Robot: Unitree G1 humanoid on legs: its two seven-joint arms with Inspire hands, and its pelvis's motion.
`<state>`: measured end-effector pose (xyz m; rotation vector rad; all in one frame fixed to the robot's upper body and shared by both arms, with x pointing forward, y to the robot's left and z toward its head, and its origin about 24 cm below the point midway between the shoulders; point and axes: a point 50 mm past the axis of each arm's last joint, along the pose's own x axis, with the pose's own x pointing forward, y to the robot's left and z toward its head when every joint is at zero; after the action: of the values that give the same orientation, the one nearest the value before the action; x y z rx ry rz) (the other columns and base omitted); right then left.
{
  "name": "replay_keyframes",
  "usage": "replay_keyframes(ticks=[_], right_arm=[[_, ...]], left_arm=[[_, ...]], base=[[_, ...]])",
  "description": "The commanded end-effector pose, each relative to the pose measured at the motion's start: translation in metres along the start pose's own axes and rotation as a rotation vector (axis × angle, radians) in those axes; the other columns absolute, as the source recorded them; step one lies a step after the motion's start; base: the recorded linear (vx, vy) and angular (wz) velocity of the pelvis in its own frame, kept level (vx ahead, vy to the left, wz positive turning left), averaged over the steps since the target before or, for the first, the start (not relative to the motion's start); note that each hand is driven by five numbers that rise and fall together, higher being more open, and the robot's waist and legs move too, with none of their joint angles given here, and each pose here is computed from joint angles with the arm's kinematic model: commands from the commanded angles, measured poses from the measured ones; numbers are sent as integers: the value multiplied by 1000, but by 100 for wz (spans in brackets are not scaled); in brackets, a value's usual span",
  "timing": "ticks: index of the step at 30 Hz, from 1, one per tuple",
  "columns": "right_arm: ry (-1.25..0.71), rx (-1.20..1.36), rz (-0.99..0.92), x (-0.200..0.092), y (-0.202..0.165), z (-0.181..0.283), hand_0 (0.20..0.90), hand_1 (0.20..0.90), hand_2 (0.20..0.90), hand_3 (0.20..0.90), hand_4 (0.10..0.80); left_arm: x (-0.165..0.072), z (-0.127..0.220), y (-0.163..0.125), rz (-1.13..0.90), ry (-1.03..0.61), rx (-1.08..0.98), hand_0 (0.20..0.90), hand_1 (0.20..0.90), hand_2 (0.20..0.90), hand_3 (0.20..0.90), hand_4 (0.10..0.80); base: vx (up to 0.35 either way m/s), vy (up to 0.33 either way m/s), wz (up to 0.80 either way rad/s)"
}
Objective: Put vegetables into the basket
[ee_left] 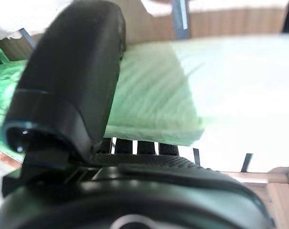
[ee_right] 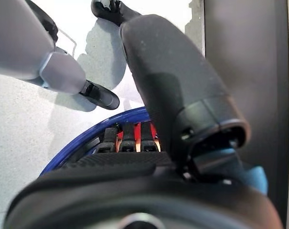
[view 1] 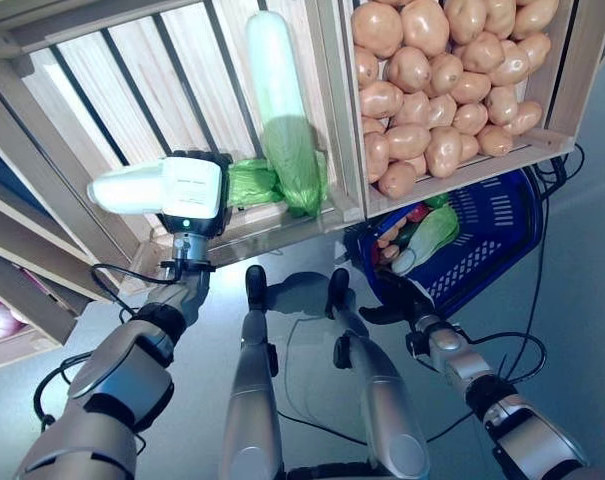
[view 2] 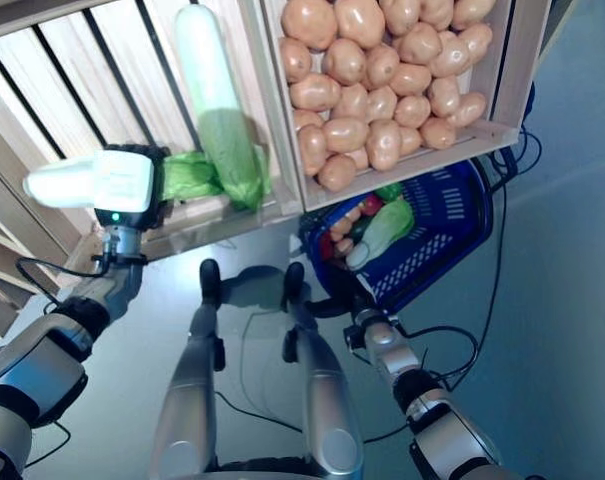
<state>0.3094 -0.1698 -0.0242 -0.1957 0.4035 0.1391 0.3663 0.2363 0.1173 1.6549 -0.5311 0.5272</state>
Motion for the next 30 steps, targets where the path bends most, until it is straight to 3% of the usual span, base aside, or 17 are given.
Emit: replay_keyframes(ticks=[1,7,9,11,12,19,22,30], right_arm=[[-35,19,-15,-5,0,1,900,900,900,900,800],[-21,50,-45,-12,-4,-13,900,900,900,900,800],[-12,87,-92,-21,-10,-26,900,900,900,900,800],[-8,97,-101,-23,-12,-29,900,900,900,900,800],[-4,136,-138,-36,-20,-44,900,900,900,900,800],[-154,347,-131,-72,-19,-43,900,900,900,900,800],[-278,391,-84,-92,-23,-35,900,900,900,900,800],[-494,372,122,-109,-13,8,900,900,900,900,800]], left_arm=[[14,4,9,91,82,-87,300,300,300,300,400],[1,-1,11,190,144,-219,300,300,300,300,400],[-23,-2,7,230,239,-346,300,300,300,300,400],[-30,-1,6,233,248,-368,300,300,300,300,400],[-60,9,4,232,263,-472,300,300,300,300,400],[-117,12,23,115,442,-992,300,300,300,300,400],[-128,15,37,64,457,-1219,300,300,300,300,400],[-122,47,52,-172,353,-1755,300,300,300,300,400]], base=[[0,0,0],[39,-21,0],[107,-11,4],[128,-8,4],[172,-4,7],[201,0,11],[199,49,14],[134,40,15]])
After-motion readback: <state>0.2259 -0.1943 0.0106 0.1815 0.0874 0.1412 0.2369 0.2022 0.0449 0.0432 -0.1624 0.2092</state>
